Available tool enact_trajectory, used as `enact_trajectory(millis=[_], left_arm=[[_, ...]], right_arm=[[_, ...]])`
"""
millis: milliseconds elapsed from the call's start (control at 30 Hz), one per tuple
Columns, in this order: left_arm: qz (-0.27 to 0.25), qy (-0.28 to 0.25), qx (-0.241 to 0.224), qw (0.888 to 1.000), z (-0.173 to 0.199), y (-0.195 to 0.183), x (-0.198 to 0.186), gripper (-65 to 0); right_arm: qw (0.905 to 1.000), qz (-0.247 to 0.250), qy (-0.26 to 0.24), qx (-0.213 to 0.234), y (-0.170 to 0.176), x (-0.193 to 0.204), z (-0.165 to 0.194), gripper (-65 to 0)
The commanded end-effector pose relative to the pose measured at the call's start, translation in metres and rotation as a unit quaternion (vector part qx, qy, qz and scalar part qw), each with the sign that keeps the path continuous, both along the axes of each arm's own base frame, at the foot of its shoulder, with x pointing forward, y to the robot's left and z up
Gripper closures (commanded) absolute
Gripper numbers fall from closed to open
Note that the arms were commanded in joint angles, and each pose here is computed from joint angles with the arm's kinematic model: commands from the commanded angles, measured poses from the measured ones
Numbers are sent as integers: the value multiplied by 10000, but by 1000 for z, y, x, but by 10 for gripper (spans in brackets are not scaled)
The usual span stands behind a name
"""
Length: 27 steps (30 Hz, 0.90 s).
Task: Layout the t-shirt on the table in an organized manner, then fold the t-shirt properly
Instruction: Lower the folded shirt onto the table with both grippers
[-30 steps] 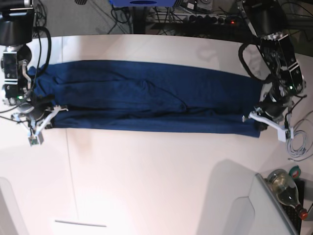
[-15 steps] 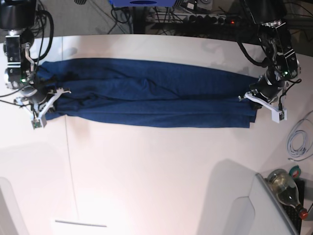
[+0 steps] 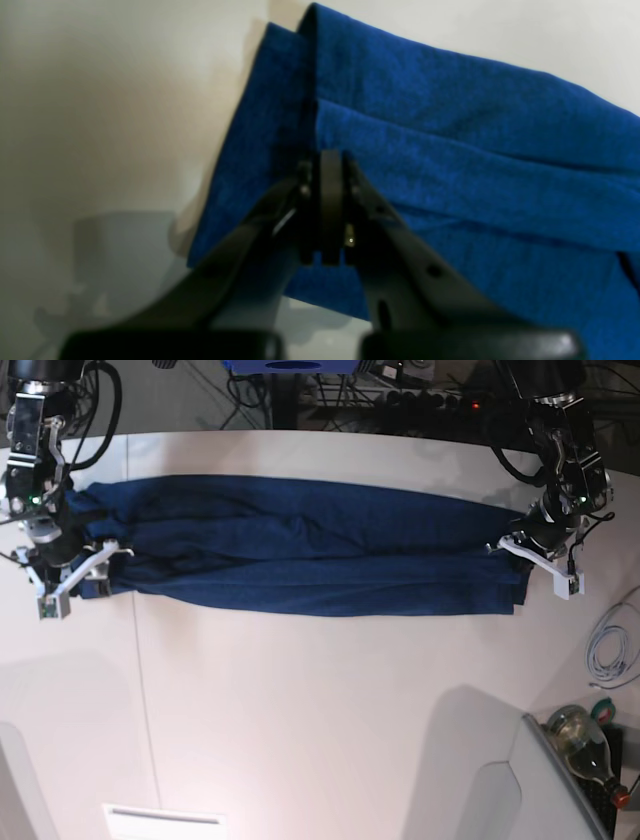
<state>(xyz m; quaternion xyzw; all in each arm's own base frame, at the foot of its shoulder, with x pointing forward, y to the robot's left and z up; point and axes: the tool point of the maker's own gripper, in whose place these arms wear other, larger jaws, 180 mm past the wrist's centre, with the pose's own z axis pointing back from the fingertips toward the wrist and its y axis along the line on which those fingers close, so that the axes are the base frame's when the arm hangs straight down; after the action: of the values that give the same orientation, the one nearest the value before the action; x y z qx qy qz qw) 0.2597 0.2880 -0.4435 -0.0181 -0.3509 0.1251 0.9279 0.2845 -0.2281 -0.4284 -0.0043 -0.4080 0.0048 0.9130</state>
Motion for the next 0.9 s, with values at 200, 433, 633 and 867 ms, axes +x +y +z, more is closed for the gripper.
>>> enact_trajectory(millis=[200, 433, 633, 867], left_arm=[[4, -174, 79, 9998, 9, 5, 5, 0], [7, -160, 80, 9998, 9, 6, 5, 0], [7, -153, 80, 9999, 8, 6, 4, 0], [7, -153, 80, 9999, 8, 6, 4, 0]], right_arm=[[9991, -167, 370, 154, -13, 41, -14, 0], [9949, -412, 894, 218, -33, 33, -46, -6], [9913, -1065, 774, 21, -61, 28, -54, -6], [9883, -1403, 584, -108, -72, 31, -45, -6]])
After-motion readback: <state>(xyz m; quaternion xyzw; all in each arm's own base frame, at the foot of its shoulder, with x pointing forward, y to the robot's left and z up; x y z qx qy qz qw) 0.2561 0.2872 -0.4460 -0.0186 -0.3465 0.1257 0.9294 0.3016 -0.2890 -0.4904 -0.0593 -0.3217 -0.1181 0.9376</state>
